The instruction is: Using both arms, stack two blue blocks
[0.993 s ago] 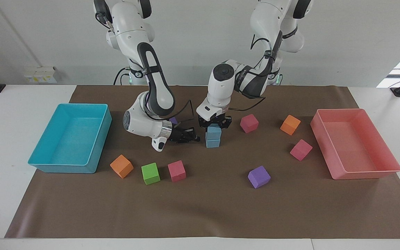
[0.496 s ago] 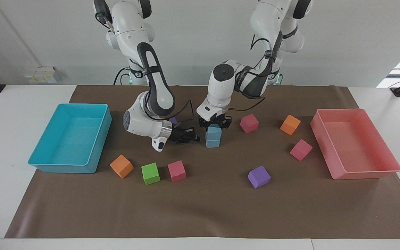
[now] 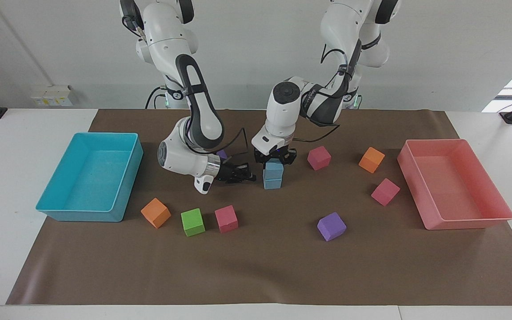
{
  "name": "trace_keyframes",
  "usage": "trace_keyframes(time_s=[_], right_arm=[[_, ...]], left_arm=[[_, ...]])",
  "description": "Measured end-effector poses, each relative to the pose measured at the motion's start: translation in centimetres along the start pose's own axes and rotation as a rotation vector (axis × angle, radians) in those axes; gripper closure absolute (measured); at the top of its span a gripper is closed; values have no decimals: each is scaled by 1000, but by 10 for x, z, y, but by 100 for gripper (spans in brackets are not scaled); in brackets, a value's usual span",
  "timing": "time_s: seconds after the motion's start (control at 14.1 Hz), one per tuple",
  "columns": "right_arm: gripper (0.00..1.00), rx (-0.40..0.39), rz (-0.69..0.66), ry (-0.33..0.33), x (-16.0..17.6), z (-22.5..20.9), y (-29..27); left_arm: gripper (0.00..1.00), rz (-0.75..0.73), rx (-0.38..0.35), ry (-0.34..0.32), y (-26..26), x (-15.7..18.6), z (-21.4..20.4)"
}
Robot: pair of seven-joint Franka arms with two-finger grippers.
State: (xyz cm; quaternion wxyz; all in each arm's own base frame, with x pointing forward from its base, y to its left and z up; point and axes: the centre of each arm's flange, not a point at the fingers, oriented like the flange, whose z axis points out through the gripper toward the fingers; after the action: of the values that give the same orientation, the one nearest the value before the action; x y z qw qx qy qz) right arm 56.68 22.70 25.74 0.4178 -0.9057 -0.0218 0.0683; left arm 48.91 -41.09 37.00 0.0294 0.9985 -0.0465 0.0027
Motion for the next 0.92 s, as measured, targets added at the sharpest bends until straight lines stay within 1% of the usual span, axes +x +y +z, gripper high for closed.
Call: trace_keyframes(time_s=[0.57, 0.64, 0.78, 0.92], right_arm=[[99, 0, 0, 0, 0, 0, 0], [99, 0, 0, 0, 0, 0, 0], [99, 0, 0, 0, 0, 0, 0], [99, 0, 0, 0, 0, 0, 0]], left_arm=[[41, -1, 0, 0, 0, 0, 0], [39, -1, 0, 0, 0, 0, 0], [38, -2, 0, 1, 0, 0, 0], [23, -3, 0, 1, -1, 1, 0]])
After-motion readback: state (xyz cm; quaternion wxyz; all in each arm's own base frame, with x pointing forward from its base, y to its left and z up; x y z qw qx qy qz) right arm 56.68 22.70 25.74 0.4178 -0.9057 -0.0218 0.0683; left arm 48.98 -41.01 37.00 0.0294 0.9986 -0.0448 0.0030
